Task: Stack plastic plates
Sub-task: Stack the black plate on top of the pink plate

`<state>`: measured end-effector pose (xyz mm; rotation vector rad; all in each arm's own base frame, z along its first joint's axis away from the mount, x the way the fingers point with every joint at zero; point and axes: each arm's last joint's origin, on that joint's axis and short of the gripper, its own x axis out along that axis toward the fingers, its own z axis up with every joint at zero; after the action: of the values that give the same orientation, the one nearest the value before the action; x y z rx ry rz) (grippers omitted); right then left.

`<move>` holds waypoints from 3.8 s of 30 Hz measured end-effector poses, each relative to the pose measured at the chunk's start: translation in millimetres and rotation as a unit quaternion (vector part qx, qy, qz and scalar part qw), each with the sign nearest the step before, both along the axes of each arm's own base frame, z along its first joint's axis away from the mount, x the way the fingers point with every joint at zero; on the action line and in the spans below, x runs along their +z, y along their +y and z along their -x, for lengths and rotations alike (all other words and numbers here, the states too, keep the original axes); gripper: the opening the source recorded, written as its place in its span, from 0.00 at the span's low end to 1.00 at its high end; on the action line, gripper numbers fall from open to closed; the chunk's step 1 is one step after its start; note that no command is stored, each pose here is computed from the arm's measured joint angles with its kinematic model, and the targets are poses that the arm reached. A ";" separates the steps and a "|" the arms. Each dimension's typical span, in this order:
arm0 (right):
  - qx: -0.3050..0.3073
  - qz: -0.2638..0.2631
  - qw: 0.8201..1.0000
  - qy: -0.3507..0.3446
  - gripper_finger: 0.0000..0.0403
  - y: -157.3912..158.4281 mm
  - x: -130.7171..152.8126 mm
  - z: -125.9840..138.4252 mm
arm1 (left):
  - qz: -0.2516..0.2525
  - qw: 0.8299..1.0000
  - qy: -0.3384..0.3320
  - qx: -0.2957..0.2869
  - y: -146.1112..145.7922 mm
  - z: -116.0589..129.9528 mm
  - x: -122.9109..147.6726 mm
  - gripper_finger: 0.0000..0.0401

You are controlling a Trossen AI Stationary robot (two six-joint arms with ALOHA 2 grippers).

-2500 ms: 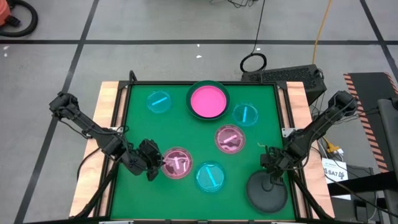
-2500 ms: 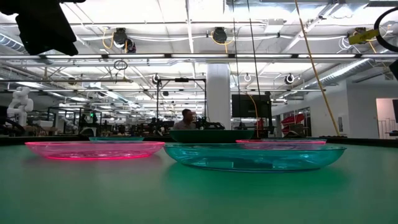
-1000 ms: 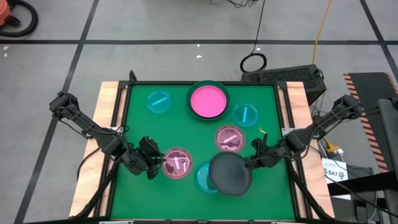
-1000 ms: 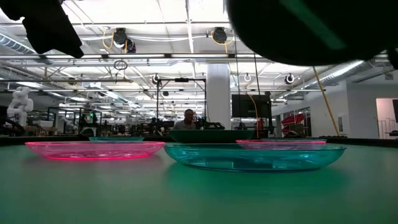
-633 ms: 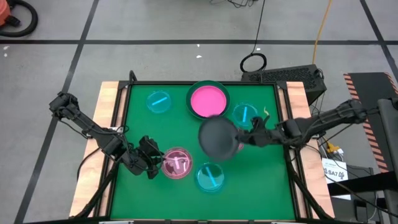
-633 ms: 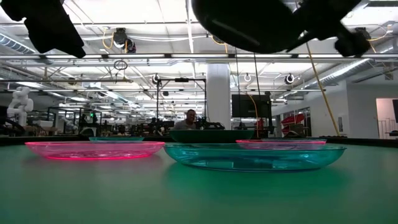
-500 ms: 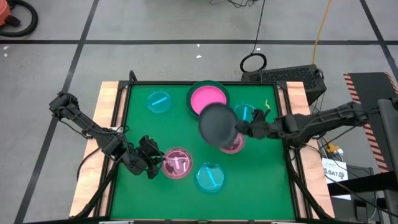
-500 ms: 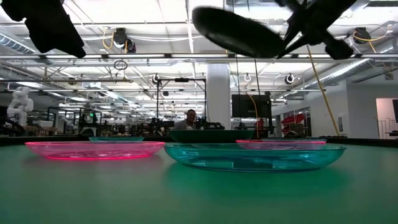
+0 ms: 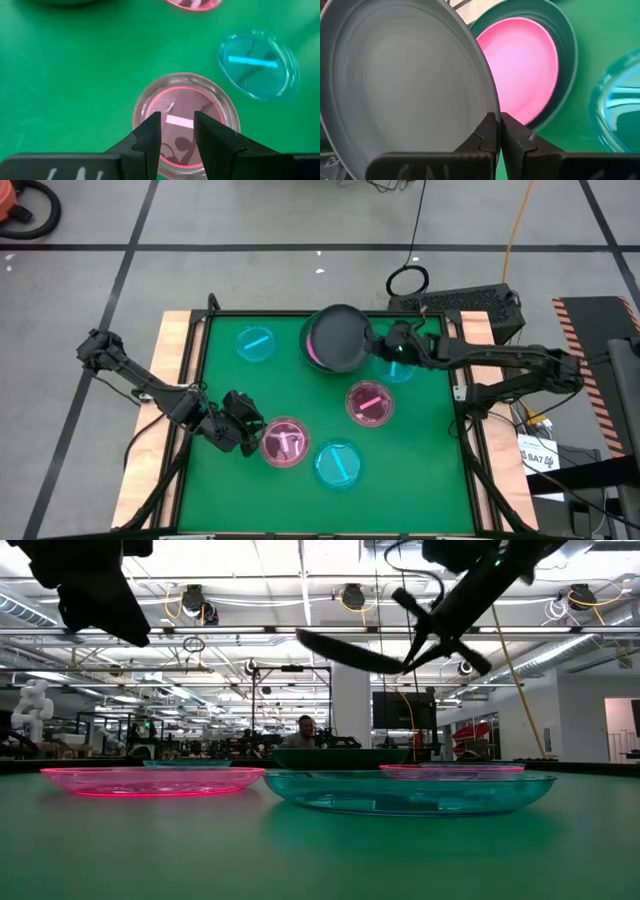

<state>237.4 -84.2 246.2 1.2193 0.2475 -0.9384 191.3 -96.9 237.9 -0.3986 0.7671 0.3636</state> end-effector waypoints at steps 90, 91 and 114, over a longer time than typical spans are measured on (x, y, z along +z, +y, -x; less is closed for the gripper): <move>0.220 -0.054 0.940 0.256 0.02 -152.1 -58.2 -74.0 | 0.016 0.998 -0.005 0.065 79.0 -27.0 7.8 0.30; 0.221 -0.058 0.938 0.259 0.02 -152.2 -61.7 -74.7 | 0.017 0.998 -0.008 0.065 78.9 -27.4 8.0 0.30; 0.211 -0.059 0.934 0.281 0.02 -168.7 -73.0 -64.9 | 0.028 0.998 -0.010 0.055 78.0 -28.2 8.5 0.30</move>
<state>302.3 -252.9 173.2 0.9238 0.9953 -0.8783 219.4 -18.8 246.4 -0.4967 0.7386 0.4407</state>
